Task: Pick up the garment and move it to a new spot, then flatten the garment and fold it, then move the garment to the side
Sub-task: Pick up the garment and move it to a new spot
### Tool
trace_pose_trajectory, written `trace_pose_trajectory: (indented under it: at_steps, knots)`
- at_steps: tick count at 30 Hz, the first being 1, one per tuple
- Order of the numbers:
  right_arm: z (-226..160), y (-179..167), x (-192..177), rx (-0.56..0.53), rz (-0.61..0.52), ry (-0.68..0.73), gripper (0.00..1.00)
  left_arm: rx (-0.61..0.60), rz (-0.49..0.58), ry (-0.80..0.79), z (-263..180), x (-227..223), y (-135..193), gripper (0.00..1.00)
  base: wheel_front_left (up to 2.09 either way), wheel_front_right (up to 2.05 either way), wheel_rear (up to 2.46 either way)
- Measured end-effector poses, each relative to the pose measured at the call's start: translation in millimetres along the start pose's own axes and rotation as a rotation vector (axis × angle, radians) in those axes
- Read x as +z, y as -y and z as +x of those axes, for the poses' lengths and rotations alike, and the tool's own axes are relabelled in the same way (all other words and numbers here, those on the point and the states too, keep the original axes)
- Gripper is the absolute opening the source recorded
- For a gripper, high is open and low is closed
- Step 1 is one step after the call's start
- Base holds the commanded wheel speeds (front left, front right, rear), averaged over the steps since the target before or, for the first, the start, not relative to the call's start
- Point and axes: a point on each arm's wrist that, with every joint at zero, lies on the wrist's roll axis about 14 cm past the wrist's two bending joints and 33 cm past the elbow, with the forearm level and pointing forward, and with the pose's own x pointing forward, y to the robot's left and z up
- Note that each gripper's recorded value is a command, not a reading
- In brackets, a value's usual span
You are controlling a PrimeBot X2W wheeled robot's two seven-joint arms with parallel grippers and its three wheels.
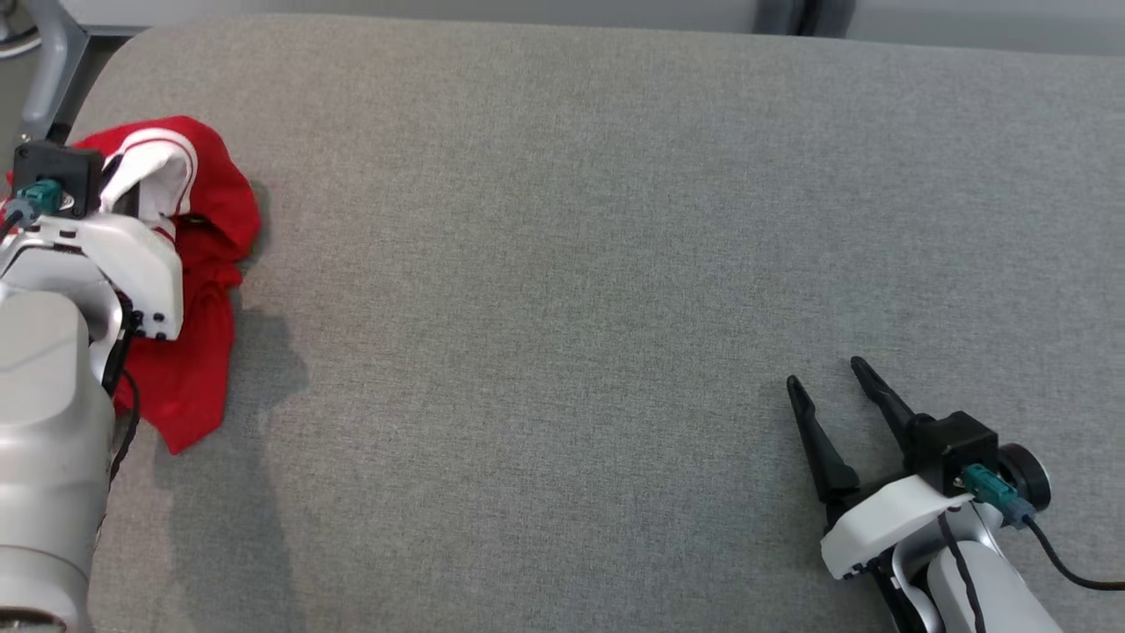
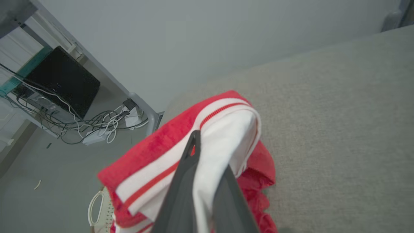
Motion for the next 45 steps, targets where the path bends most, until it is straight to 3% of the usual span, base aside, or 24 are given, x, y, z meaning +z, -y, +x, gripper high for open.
trace_pose_trajectory:
  at_steps: [5,12,18,20,24,28,32,33,34,35,45]
  knots:
    - [-8.9,-4.9,10.6,-0.012,0.014,0.026,1.0,-0.049,0.004,0.169,-3.0,54.3,18.7,0.0,0.0,0.0,0.0]
    - [-35.5,-3.2,21.2,-0.061,0.028,0.054,1.0,-0.241,-0.096,0.39,-24.5,134.0,109.1,0.0,0.0,0.0,0.0]
    - [-57.5,11.9,30.1,-0.132,0.037,0.085,1.0,-0.444,-0.096,0.467,-50.2,159.6,194.2,0.0,0.0,0.0,0.0]
    - [-65.5,16.4,27.7,-0.154,0.041,0.081,1.0,-0.551,-0.08,0.514,-68.1,170.2,229.2,0.0,0.0,0.0,0.0]
    - [-78.3,29.4,29.2,-0.206,0.048,0.091,1.0,-0.774,-0.145,0.578,-112.2,185.9,294.2,0.0,0.0,0.0,0.0]
    - [-88.1,41.4,28.8,-0.251,0.053,0.095,1.0,-0.909,-0.183,0.626,-146.7,201.1,334.6,0.0,0.0,0.0,0.0]
    - [-93.5,49.1,25.9,-0.28,0.061,0.09,1.0,-0.971,-0.194,0.603,-162.3,194.4,362.7,0.0,0.0,0.0,0.0]
    - [-93.8,50.8,25.7,-0.285,0.062,0.089,1.0,-0.975,-0.194,0.59,-162.5,190.7,367.2,0.15,0.0,0.0,0.0]
    - [-93.5,52.3,25.8,-0.289,0.063,0.09,1.0,-0.975,-0.191,0.576,-160.8,186.2,370.1,0.66,0.0,0.0,0.0]
    - [-93.2,53.9,25.9,-0.293,0.066,0.09,1.0,-0.969,-0.2,0.556,-157.4,182.1,371.2,1.0,0.0,0.0,0.0]
    - [-87.8,56.4,32.3,-0.296,0.078,0.112,1.0,-0.78,-0.264,0.412,-122.6,130.5,333.4,1.0,0.0,0.0,0.0]
